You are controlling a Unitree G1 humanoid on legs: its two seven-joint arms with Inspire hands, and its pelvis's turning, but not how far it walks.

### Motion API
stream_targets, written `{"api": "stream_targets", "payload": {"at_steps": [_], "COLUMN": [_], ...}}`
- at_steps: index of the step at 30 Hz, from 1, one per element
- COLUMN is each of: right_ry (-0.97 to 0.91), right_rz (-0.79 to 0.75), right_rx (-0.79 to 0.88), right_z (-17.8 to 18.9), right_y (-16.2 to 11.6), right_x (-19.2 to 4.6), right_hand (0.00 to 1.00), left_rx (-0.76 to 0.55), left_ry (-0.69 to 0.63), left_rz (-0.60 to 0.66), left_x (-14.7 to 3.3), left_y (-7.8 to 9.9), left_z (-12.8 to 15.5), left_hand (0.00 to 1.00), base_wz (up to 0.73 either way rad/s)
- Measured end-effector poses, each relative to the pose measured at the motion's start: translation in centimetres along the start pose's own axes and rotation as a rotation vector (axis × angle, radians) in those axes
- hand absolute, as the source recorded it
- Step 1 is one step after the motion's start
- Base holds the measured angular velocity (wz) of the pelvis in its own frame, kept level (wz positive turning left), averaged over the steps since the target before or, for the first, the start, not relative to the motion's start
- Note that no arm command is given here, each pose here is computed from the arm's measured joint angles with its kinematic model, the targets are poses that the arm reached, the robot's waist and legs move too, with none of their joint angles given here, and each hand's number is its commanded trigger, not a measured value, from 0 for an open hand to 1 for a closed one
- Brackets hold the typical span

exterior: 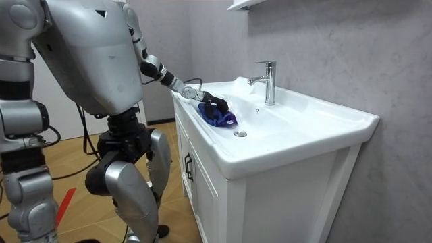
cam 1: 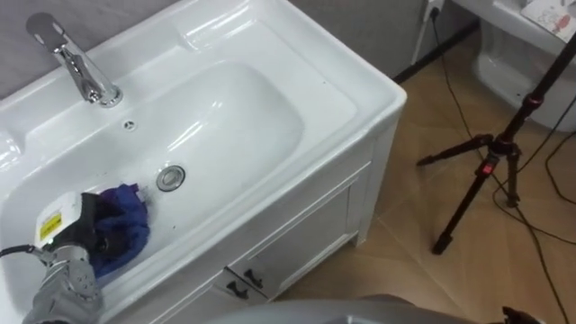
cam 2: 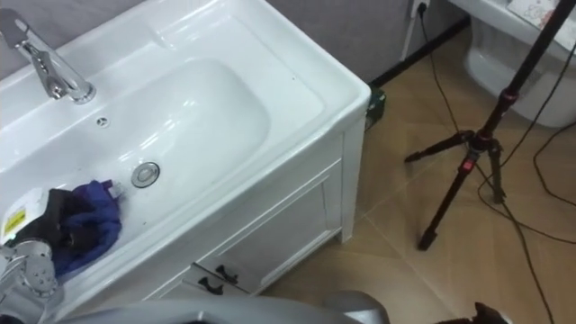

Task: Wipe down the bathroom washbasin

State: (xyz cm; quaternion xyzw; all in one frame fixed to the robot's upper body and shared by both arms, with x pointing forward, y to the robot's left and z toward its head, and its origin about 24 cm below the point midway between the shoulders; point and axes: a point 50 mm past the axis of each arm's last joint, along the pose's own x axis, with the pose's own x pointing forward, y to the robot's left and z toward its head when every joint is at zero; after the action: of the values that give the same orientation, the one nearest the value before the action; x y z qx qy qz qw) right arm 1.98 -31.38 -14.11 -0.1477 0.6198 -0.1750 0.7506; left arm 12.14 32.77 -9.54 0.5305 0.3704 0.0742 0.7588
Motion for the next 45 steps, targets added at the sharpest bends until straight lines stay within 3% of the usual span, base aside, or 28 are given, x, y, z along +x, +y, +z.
{"api": "stream_targets", "payload": {"at_steps": [28, 34, 45], "right_ry": [-0.015, -0.050, -0.122], "right_rz": [-0.080, -0.088, -0.002], "right_rx": [0.060, 0.066, 0.065], "right_z": [0.6, 1.2, 3.1], "right_y": [-1.1, -0.8, 1.6], "right_x": [0.1, 0.1, 0.2], "right_hand": [0.00, 0.00, 0.00], "left_rx": [-0.013, -0.051, -0.118], "left_ry": [0.101, 0.089, -0.079], "left_rz": [0.015, 0.042, 0.176], "left_x": [-1.7, -1.2, 0.1], "left_y": [-1.2, -1.1, 2.0], "left_z": [-2.5, -1.2, 4.0], "left_hand": [1.00, 1.00, 1.00], "base_wz": [0.03, 0.18, 0.28]}}
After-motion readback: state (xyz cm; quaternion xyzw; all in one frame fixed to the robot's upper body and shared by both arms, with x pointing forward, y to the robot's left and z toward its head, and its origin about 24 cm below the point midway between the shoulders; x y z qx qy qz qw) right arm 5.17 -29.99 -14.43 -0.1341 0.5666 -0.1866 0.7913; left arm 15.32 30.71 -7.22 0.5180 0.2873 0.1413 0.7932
